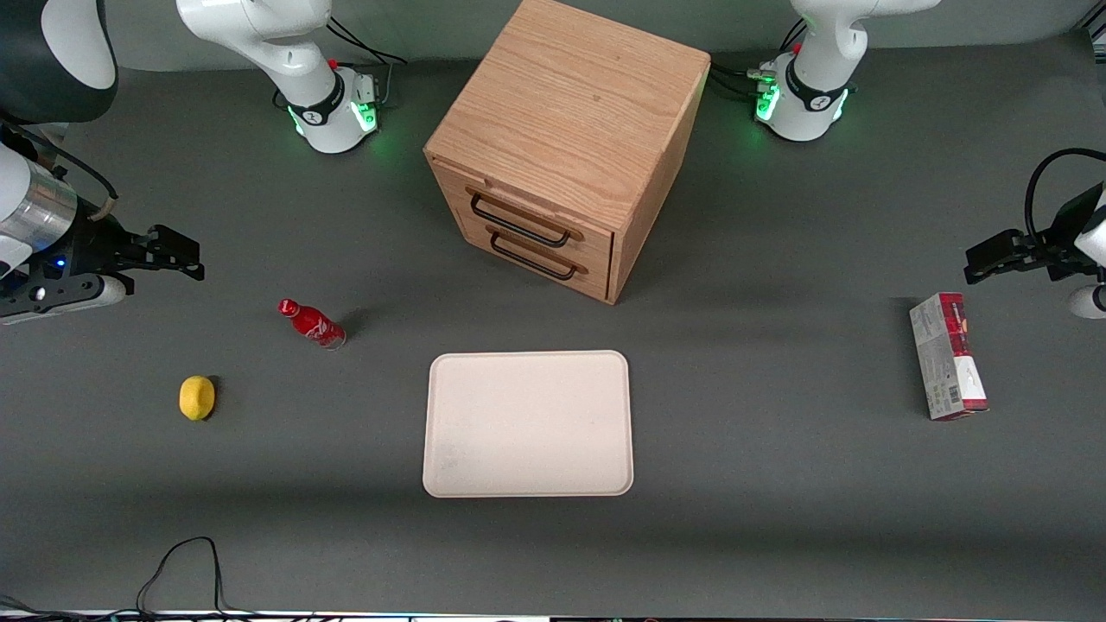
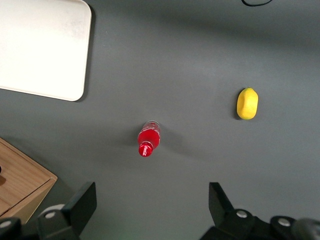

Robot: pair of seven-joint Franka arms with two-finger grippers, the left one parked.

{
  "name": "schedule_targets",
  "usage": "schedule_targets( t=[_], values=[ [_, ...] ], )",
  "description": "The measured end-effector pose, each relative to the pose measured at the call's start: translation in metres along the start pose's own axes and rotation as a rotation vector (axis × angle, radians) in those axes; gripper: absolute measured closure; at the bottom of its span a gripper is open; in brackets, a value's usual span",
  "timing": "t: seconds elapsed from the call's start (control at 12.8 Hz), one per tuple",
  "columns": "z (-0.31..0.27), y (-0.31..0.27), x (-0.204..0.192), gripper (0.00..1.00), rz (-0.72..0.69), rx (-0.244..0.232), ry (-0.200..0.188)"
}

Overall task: Open upper drawer
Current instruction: 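Move the right gripper toward the upper drawer's black handle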

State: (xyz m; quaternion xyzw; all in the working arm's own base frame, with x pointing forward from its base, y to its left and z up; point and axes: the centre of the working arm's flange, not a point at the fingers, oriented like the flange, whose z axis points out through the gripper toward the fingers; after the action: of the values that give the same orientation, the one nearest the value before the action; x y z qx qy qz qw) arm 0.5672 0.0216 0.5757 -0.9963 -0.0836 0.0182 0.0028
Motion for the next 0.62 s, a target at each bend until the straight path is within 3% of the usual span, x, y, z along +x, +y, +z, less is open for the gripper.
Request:
schedule_targets(
  t=[0.62],
  values=[
    [0.010, -0.032, 0.009, 0.00, -0.055, 0.005, -0.018]
  ],
)
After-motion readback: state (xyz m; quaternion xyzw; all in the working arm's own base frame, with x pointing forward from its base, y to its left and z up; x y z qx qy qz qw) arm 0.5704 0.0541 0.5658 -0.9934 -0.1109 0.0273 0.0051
